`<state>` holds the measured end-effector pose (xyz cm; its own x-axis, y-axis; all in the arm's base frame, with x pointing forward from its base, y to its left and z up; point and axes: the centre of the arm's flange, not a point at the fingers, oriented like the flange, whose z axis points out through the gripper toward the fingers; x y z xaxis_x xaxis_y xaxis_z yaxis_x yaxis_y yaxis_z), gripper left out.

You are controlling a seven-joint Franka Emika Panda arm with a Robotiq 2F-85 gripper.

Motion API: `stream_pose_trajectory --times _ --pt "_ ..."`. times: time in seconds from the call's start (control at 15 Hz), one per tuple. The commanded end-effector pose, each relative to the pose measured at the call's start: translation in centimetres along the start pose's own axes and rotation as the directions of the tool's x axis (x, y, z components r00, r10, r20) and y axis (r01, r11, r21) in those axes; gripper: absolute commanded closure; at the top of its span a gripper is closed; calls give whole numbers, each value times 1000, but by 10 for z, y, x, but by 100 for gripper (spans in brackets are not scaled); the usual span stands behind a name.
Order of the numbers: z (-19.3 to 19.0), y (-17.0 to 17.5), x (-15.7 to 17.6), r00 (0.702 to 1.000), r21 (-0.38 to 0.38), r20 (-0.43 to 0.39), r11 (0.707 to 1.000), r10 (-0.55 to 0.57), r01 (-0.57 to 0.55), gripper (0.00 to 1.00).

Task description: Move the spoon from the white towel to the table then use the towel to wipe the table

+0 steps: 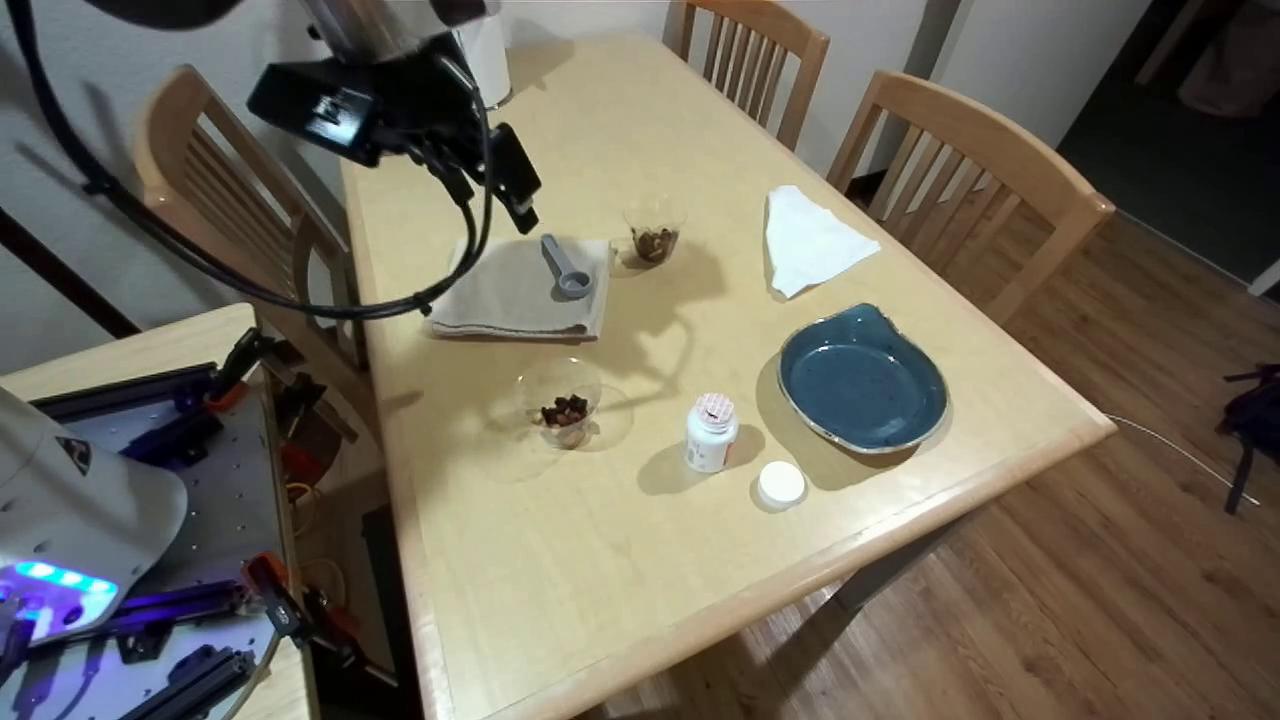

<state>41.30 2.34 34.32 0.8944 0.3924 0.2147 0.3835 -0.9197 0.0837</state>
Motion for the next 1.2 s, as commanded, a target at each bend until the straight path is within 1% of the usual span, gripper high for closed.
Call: stream_pose_trajectory --times 0.0,0.13,0.27,0.33,0.4,0.47,0.67,0.73,0.8,0.87,0.93,1.0,1.07,1.13 --pt "49 14 18 993 153 0 982 -115 113 0" --pt "61 13 20 985 236 2 958 -170 165 0" --pt "63 10 21 975 322 44 927 -216 191 0" --pt "49 -13 11 986 254 25 955 -167 155 0" --pt "49 -10 11 982 289 31 942 -186 170 0" --pt "49 -6 12 980 301 31 937 -195 176 0" --pt "49 -3 13 979 304 29 935 -202 184 0" --pt "54 -5 14 972 363 26 909 -232 207 0" --pt "59 -9 16 975 382 19 902 -223 199 0" --pt "69 -12 22 974 431 3 879 -225 201 0" --pt "78 -17 31 978 464 -35 864 -205 198 0" --pt "87 -21 41 986 423 -54 891 -155 164 0" --pt "91 -24 47 989 426 -70 893 -127 144 0" --pt "99 -27 56 992 383 -84 916 -94 119 0"
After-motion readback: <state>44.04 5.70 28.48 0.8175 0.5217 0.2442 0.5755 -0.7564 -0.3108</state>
